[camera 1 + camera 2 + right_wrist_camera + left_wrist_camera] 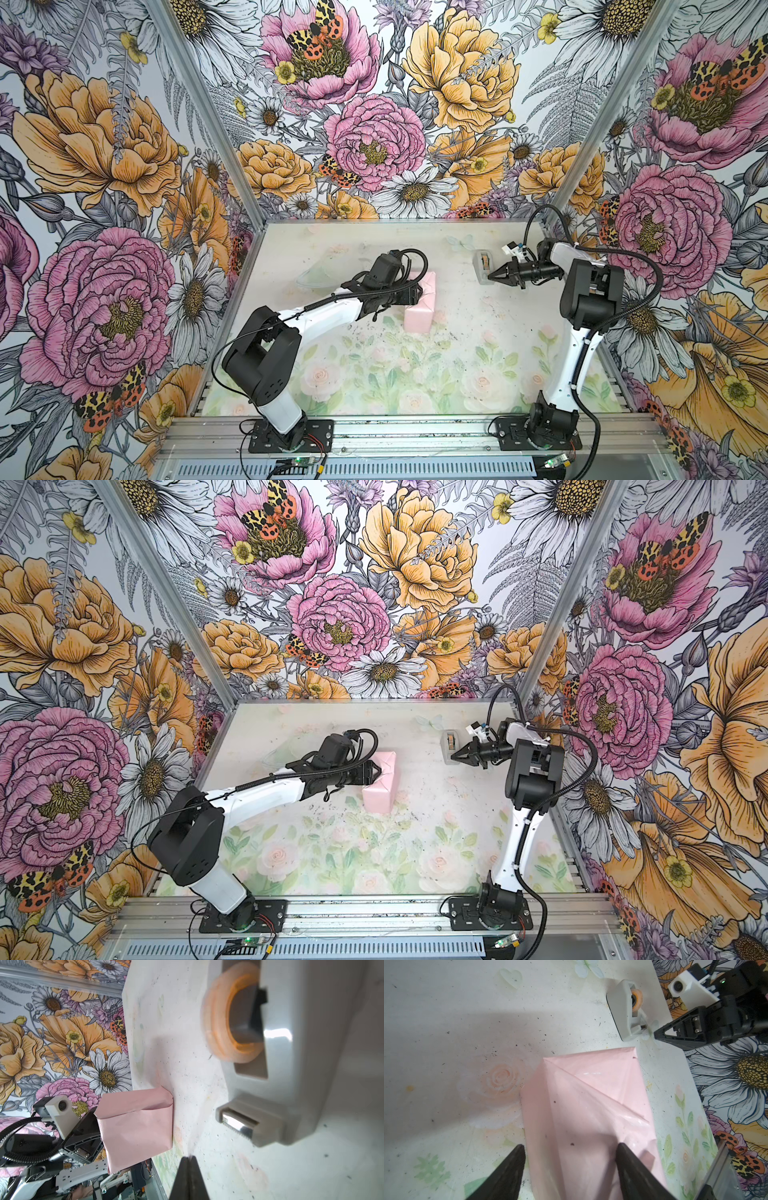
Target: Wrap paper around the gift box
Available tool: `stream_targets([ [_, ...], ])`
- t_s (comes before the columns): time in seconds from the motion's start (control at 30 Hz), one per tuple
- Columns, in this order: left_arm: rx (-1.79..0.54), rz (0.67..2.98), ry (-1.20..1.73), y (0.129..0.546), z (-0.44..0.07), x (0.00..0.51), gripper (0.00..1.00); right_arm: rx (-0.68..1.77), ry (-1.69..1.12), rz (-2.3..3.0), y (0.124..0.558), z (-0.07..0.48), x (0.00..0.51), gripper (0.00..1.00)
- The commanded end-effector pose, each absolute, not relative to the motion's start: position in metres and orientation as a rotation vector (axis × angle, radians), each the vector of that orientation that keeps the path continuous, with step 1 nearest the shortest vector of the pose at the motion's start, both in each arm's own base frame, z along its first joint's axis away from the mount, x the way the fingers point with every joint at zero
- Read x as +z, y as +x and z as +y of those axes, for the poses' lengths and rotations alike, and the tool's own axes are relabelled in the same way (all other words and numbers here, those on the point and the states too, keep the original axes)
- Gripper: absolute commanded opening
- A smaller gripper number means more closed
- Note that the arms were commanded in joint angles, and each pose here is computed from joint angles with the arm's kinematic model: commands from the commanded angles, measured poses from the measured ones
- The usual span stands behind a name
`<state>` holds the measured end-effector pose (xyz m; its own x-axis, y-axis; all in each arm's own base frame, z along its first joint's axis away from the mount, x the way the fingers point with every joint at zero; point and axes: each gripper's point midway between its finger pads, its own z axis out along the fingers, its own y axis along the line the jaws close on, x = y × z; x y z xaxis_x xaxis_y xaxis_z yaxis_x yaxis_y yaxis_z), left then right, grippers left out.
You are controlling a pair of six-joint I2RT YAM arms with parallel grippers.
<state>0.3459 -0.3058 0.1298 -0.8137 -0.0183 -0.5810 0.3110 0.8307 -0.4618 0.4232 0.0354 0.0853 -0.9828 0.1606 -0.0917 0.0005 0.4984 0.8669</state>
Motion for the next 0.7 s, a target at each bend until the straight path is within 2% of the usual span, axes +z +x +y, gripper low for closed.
stream_targets([
  [0.0,-0.545,2.597,0.245,0.323,-0.278,0.078,0.70,1.393,0.179,2.581,0.423,0.029,0.092,0.00],
  [0.67,-0.547,2.593,0.264,0.322,-0.282,0.079,0.70,1.300,0.327,2.614,0.396,0.029,0.065,0.00],
])
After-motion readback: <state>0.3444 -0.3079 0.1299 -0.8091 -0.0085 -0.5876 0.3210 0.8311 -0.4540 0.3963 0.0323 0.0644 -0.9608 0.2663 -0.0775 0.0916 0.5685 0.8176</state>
